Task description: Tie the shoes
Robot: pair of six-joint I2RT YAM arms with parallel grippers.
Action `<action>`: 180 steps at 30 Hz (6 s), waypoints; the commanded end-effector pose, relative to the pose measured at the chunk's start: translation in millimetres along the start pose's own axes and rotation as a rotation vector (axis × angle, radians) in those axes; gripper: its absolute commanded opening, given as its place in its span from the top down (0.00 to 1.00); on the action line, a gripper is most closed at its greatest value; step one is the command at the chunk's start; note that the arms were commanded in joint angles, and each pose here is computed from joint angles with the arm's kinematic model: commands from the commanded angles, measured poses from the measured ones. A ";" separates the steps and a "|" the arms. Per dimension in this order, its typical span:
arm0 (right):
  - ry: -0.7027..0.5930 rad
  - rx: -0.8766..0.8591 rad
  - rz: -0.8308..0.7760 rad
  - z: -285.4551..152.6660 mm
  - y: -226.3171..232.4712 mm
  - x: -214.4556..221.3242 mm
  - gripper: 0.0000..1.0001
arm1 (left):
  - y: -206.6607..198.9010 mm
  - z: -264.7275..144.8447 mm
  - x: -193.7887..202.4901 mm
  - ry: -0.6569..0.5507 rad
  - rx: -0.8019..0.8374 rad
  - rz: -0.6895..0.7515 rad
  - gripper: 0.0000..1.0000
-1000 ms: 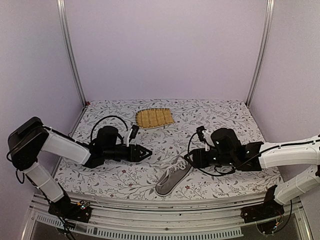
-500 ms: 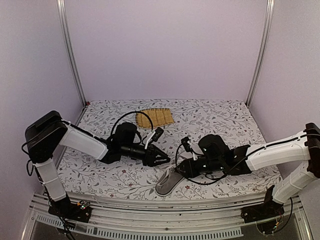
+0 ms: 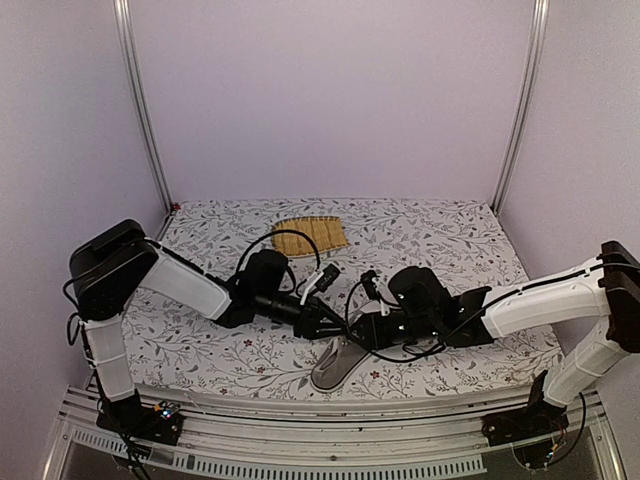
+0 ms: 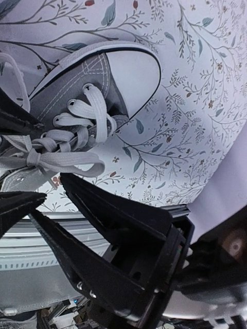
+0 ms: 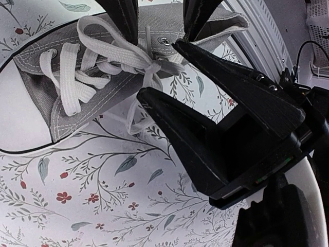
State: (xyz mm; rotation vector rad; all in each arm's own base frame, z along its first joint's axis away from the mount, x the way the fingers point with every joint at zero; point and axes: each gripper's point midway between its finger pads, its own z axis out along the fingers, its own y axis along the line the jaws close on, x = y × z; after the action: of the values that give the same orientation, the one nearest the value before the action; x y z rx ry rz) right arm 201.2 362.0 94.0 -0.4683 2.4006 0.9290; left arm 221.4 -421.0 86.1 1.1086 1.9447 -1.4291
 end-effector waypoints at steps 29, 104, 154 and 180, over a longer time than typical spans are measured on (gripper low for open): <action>0.010 0.095 0.047 -2.6 -23.9 3.3 0.98 | 9.7 12.1 8.2 0.009 -0.025 0.002 0.88; -0.048 0.023 0.044 3.0 -2.3 -16.7 0.72 | 3.0 7.2 2.1 -0.004 -0.020 0.016 0.94; 0.027 0.134 0.102 -12.2 -46.7 31.0 0.98 | 4.6 7.8 1.8 -0.001 -0.027 0.019 0.92; -0.240 0.190 0.096 -83.1 -111.9 -103.9 0.05 | 60.5 -178.8 -119.7 -0.427 -0.662 -0.084 0.26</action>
State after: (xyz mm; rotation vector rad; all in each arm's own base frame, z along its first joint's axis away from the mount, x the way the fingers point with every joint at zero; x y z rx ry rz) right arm 281.6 263.9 157.5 -0.2106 2.2554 0.7814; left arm 321.0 -355.9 220.9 0.6275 1.8220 -1.0074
